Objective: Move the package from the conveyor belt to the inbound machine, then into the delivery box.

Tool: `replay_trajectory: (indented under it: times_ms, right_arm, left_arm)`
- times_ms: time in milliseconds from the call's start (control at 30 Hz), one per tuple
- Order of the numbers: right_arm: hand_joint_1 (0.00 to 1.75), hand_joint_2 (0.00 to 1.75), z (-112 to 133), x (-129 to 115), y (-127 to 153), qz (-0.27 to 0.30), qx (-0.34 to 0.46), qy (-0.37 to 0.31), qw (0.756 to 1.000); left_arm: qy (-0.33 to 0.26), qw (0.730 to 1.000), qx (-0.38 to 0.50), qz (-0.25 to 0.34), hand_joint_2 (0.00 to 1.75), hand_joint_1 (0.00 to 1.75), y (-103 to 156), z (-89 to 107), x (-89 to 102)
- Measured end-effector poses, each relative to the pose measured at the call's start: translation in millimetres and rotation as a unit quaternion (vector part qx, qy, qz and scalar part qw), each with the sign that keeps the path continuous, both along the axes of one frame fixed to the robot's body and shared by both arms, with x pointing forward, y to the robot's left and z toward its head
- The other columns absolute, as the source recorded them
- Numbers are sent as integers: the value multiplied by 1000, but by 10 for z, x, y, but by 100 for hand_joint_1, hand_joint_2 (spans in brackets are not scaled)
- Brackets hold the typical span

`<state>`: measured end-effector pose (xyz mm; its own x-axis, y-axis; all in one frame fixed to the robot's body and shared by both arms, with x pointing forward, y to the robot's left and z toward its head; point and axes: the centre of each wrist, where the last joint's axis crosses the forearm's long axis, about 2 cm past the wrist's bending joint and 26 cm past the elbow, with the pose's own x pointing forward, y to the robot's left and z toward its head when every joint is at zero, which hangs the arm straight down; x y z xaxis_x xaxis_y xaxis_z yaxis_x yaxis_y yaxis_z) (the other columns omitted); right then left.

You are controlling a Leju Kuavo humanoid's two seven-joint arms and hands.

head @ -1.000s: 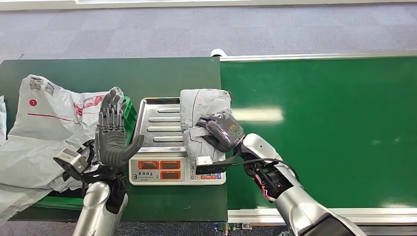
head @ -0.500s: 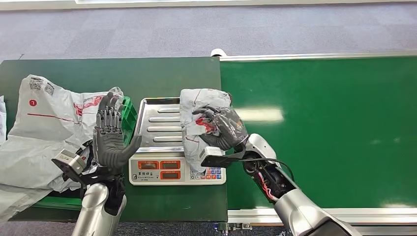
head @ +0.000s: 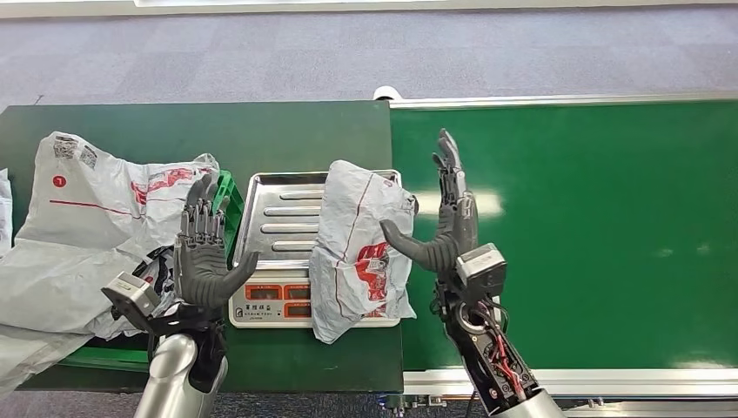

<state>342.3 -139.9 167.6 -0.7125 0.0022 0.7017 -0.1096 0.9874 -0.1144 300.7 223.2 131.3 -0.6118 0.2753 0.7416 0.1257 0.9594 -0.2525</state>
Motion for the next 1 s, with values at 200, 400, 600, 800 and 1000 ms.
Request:
replay_trajectory:
  times_ms: [200,400,600,800,1000]
  right_arm:
    - [0,175,-49,-88,-265,-33,75,23,996]
    - [0,175,-95,-117,-541,-82,106,29,991]
    - [0,175,-106,-170,-814,-135,169,35,976]
    - [0,175,-163,-177,-978,-167,187,46,967]
    - [0,175,-298,-172,-1028,-177,191,75,963]
  left_arm:
    - [2,998,48,-35,175,0,-161,21,1]
    - [-4,994,92,-62,175,0,-303,91,25]
    - [-2,966,224,-132,175,0,-487,115,8]
    - [-2,929,312,-198,175,0,-683,86,10]
    - [8,900,359,-249,175,0,-887,14,-3]
